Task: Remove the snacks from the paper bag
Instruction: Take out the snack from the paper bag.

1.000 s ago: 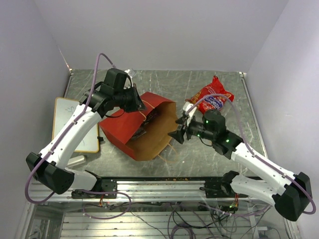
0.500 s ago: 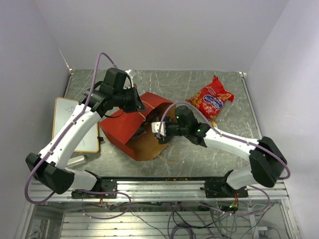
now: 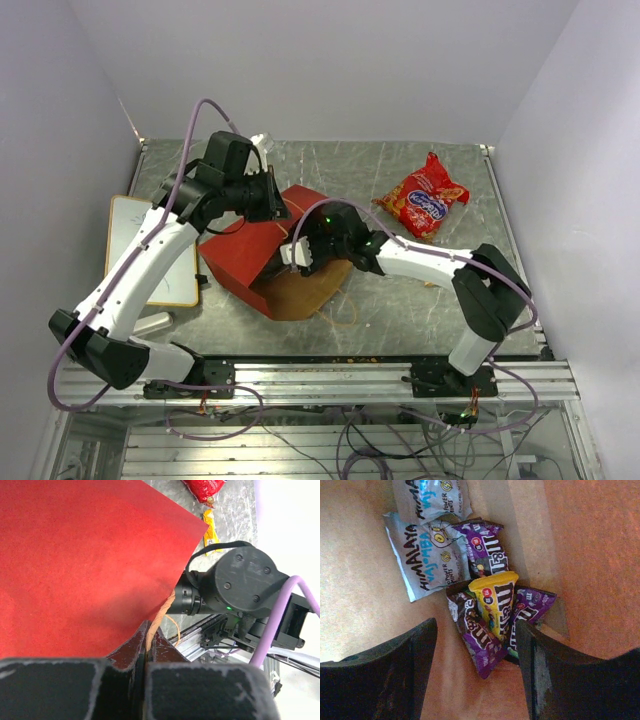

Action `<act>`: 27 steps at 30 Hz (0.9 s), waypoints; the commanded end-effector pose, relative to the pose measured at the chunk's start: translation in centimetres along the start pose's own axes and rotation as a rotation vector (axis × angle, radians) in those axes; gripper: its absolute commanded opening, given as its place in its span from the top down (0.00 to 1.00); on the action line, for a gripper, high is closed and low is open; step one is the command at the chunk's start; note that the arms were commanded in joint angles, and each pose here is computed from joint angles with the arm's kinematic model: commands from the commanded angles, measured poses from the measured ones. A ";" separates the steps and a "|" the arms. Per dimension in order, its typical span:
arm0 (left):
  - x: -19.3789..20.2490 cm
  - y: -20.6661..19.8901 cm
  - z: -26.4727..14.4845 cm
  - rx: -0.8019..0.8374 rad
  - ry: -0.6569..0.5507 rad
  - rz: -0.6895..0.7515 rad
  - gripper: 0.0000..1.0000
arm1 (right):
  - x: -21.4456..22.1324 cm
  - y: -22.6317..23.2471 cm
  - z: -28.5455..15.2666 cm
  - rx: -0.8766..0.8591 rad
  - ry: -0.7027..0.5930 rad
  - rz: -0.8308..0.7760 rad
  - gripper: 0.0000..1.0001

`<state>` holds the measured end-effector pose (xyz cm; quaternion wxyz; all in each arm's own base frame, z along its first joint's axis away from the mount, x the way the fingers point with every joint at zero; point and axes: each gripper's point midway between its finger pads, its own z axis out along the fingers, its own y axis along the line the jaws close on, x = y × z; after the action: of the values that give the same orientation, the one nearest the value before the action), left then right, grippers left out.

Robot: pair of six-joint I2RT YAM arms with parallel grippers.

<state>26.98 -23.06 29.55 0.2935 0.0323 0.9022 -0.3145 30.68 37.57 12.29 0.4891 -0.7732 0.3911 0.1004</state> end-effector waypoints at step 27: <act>-2.1 -1.5 -1.0 0.052 0.008 0.198 0.93 | 9.0 1.7 8.0 -0.123 0.198 -0.097 0.42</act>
<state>27.68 -23.31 30.94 0.3077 0.1146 0.8964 -0.2979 36.70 40.03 4.50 0.4258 -0.8180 0.3856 0.0283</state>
